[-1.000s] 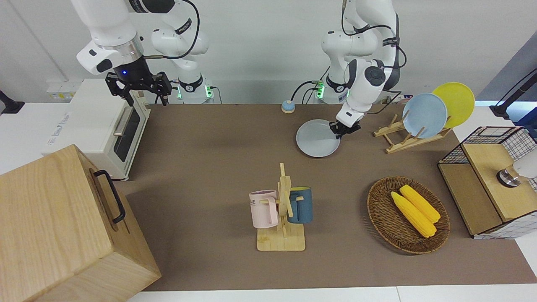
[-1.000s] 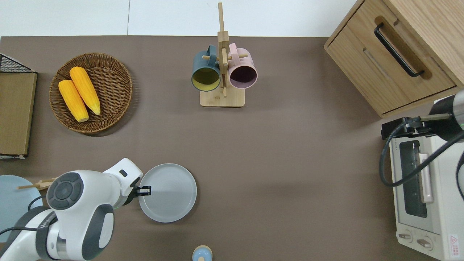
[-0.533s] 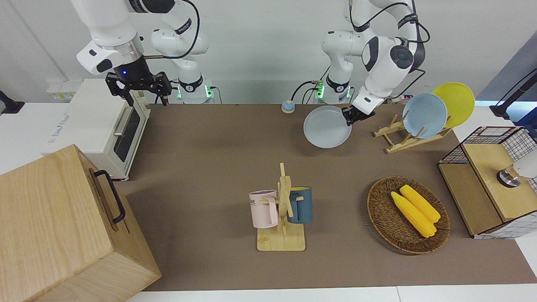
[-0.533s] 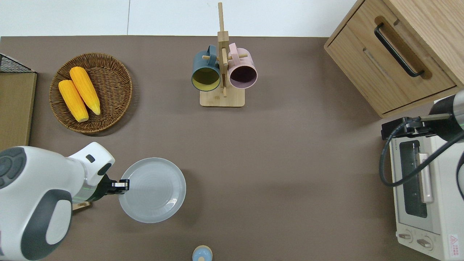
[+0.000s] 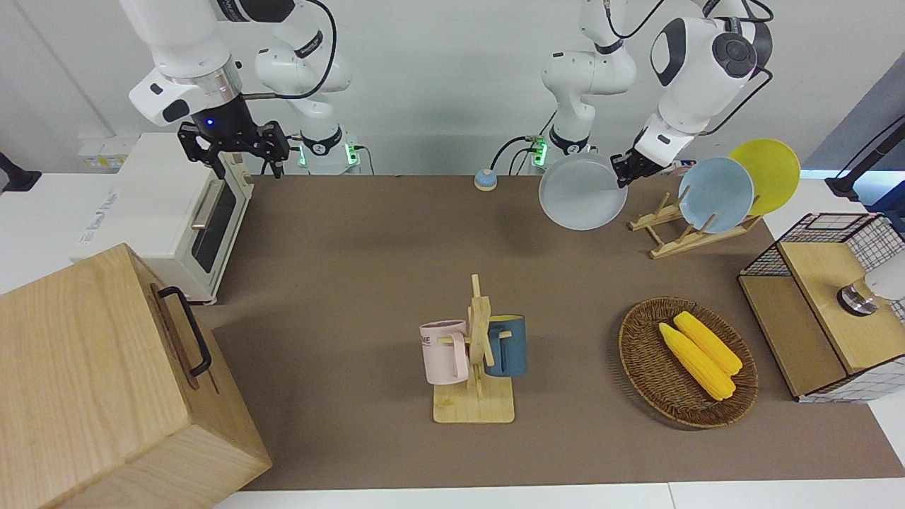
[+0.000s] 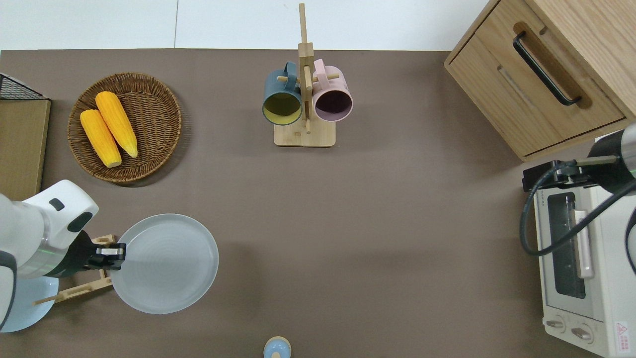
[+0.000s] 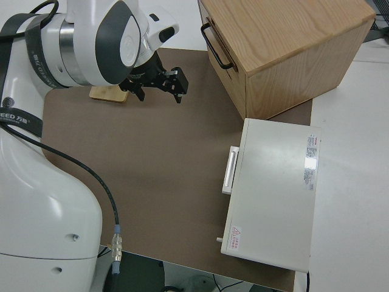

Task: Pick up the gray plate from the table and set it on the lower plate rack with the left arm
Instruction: 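Lift the gray plate and carry it toward the wooden rack, then lower the gray plate upright into the lower slot of the rack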

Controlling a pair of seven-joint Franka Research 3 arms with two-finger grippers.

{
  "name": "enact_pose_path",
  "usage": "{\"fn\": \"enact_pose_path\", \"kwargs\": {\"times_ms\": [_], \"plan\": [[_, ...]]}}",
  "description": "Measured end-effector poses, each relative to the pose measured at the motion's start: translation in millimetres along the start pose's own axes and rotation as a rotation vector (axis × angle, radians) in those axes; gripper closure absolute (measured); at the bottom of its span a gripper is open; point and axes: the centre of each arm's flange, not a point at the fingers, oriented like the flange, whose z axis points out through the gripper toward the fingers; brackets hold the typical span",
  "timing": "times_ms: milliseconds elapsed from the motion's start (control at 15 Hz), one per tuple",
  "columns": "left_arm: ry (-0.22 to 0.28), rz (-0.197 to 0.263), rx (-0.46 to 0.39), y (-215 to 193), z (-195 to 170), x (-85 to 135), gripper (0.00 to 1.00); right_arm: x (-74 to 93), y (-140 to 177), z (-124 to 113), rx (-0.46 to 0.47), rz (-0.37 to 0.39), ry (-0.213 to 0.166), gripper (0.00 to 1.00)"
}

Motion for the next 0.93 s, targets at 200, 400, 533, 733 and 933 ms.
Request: {"fn": "enact_pose_path", "kwargs": {"times_ms": [200,400,533,733,933], "plan": [[-0.015,0.0,0.114,-11.6,-9.6,-3.9,0.99,0.0,0.0,0.0,0.0,0.0,0.0,0.01],[-0.023,-0.004,0.244,-22.2,-19.7,-7.3,0.99,0.0,0.0,0.0,0.0,0.0,0.0,0.01],[-0.031,-0.02,0.301,-27.6,-27.1,-10.4,0.99,0.0,0.0,0.0,0.0,0.0,0.0,0.01],[-0.04,-0.043,0.415,-34.1,-35.4,-14.6,0.99,0.0,0.0,0.0,0.0,0.0,0.0,0.01],[-0.046,-0.076,0.537,-26.2,-39.9,-20.7,0.99,0.0,0.0,0.0,0.0,0.0,0.0,0.01]]}}
